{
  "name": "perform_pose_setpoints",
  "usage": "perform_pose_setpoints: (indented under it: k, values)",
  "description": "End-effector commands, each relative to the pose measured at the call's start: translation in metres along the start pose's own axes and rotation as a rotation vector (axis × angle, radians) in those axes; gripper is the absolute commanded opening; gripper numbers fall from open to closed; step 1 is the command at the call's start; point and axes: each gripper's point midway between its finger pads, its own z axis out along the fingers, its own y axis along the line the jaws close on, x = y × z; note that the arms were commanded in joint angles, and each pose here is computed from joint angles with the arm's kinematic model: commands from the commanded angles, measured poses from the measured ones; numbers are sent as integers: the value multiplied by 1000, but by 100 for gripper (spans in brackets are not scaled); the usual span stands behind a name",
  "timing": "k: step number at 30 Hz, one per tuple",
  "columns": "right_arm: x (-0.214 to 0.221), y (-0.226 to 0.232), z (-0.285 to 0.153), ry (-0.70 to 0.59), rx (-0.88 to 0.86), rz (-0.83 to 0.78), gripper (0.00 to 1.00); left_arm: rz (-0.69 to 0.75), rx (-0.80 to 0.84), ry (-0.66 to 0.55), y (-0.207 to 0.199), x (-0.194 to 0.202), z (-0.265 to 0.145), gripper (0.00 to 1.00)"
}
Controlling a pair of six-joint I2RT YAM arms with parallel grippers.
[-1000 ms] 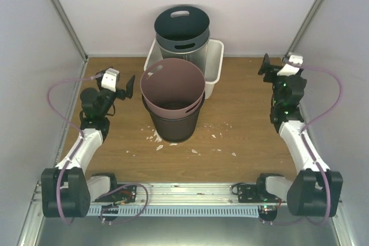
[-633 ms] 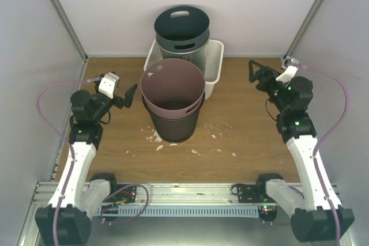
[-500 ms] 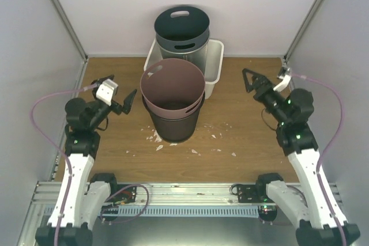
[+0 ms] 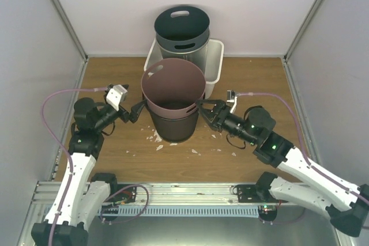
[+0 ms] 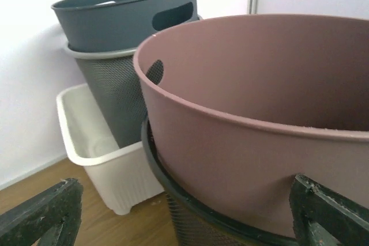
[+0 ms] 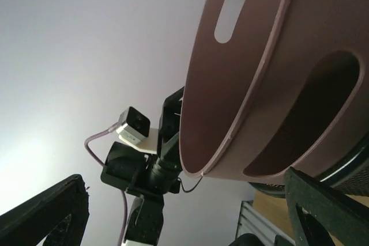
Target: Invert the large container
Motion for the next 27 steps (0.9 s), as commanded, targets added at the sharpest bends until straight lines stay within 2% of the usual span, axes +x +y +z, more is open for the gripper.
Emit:
perform_pose_setpoints:
  k: [1, 13, 20, 27]
  values:
    - [-11, 30, -1, -82, -61, 35, 92, -13, 27, -23, -7, -8, 8, 97]
    - [-7, 12, 31, -60, -23, 65, 95, 0, 66, -9, -21, -12, 30, 96]
    - [-21, 16, 23, -142, -24, 54, 95, 21, 79, -5, -28, -7, 30, 97]
    - [-22, 12, 40, -151, -39, 47, 98, 20, 98, 22, -30, 3, 36, 97]
